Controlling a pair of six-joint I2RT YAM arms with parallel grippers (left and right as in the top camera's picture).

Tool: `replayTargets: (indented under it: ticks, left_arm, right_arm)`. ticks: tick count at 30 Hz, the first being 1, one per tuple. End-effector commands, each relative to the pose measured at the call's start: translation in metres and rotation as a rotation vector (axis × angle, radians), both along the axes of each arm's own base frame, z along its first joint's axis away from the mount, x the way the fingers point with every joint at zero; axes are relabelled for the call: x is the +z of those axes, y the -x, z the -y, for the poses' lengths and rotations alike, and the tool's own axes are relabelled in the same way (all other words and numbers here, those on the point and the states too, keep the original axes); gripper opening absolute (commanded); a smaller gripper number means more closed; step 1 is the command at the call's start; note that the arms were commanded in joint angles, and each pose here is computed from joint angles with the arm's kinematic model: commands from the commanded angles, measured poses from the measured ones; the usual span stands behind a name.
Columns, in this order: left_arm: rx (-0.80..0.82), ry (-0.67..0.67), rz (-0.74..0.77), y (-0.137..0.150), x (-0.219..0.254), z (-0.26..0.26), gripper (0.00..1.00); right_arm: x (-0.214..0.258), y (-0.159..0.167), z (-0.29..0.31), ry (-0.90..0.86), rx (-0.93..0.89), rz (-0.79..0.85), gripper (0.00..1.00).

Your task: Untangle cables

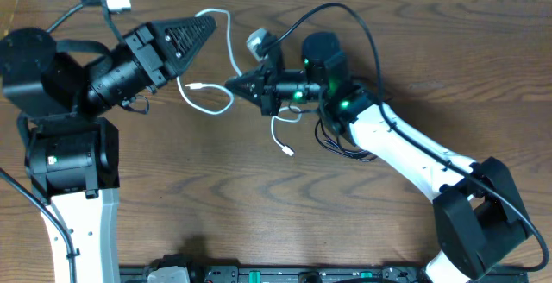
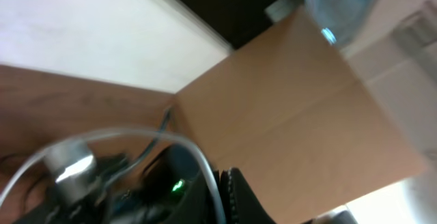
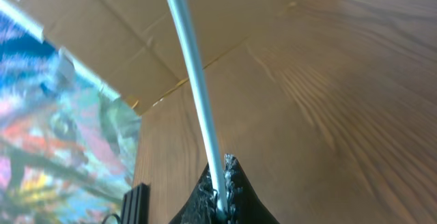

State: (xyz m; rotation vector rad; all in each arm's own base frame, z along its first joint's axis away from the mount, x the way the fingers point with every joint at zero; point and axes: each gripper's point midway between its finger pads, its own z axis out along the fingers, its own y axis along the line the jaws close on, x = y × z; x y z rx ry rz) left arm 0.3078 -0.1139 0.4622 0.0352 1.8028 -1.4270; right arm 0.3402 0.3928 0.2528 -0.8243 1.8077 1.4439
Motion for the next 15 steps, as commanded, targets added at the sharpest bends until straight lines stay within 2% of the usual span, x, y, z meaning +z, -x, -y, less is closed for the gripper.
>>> replayTargets:
  ticks: [1,4,8,11,15]
  left_arm:
    - [0.07,-0.129,0.074,-0.01,-0.016,-0.008,0.14]
    - [0.201,-0.246,-0.021,-0.03,-0.057,-0.028,0.27]
    - [0.358,-0.37,-0.17,-0.049,-0.102,-0.057,0.36]
    - [0.404,-0.403,-0.245,-0.057,-0.122,-0.068,0.4]
    - [0.398,-0.413,-0.311,-0.063,-0.141,-0.07,0.52]
  right_arm:
    - [-0.003,-0.017,0.012,0.003,-0.078,-0.086,0.01]
    - [-0.003,-0.02,0.02,0.023,-0.102,-0.112,0.01]
    - [-0.002,-0.029,0.037,0.09,-0.136,-0.162,0.01]
    - [0.002,-0.037,0.052,0.156,-0.17,-0.202,0.01]
    - [0.018,-0.044,0.069,0.244,-0.215,-0.203,0.01]
